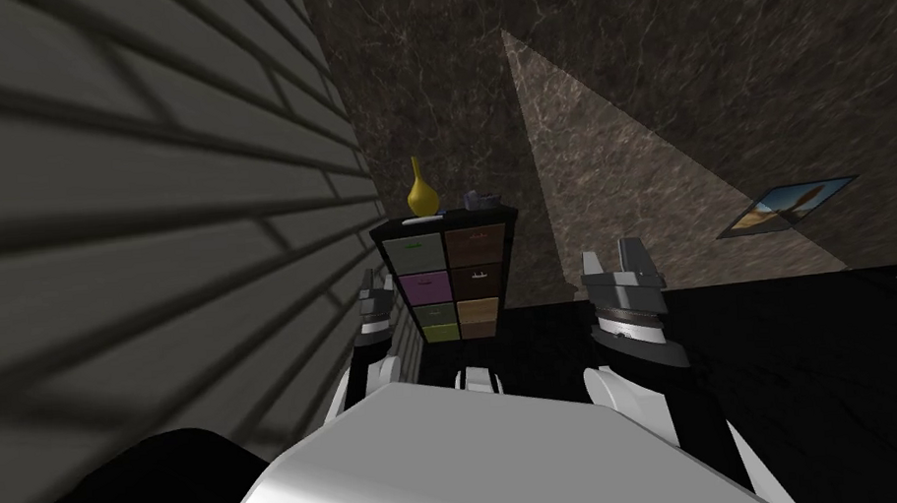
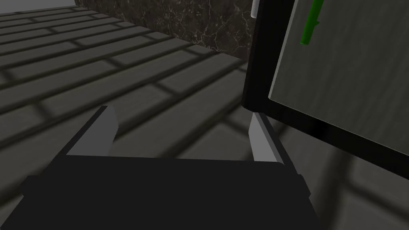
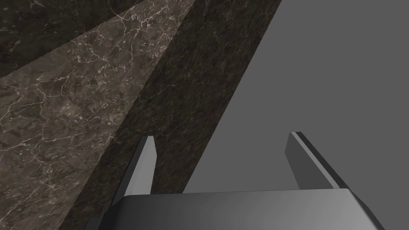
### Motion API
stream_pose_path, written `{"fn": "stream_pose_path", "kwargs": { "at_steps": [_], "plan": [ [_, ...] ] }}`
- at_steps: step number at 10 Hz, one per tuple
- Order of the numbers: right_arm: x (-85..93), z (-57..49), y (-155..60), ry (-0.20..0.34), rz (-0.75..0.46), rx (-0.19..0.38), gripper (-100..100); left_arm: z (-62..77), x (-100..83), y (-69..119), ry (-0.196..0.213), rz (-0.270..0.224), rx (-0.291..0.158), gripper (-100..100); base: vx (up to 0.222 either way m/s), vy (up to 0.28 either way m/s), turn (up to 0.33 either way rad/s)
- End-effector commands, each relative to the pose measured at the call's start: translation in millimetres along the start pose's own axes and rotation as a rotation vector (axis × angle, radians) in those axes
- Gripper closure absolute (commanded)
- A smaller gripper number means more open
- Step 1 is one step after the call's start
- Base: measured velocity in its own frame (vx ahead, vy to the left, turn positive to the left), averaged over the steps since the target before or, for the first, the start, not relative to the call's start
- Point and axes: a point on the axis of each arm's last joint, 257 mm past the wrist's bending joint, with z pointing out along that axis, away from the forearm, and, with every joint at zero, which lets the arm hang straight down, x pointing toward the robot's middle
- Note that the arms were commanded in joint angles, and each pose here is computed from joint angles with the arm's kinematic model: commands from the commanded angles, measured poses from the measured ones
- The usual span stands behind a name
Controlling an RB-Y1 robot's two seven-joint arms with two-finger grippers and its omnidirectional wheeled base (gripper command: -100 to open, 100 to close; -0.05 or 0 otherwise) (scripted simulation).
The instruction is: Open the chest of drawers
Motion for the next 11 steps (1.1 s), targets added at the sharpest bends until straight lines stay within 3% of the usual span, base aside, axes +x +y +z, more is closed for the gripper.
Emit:
{"fn": "stream_pose_path", "kwargs": {
  "at_steps": [1,6,11],
  "plan": [
    [0.0,0.0,0,0.000,0.000,0.000,0,-1.4,4.5,10.9,0.052,0.022,-0.018,-100,0.020,-0.048,0.004],
    [0.0,0.0,0,0.000,0.000,0.000,0,-9.0,7.4,46.2,0.117,0.052,-0.076,-100,0.034,-0.075,0.005],
    [0.0,0.0,0,0.000,0.000,0.000,0,-20.7,4.1,87.1,0.135,0.064,-0.145,-100,0.047,-0.096,0.006]
  ]
}}
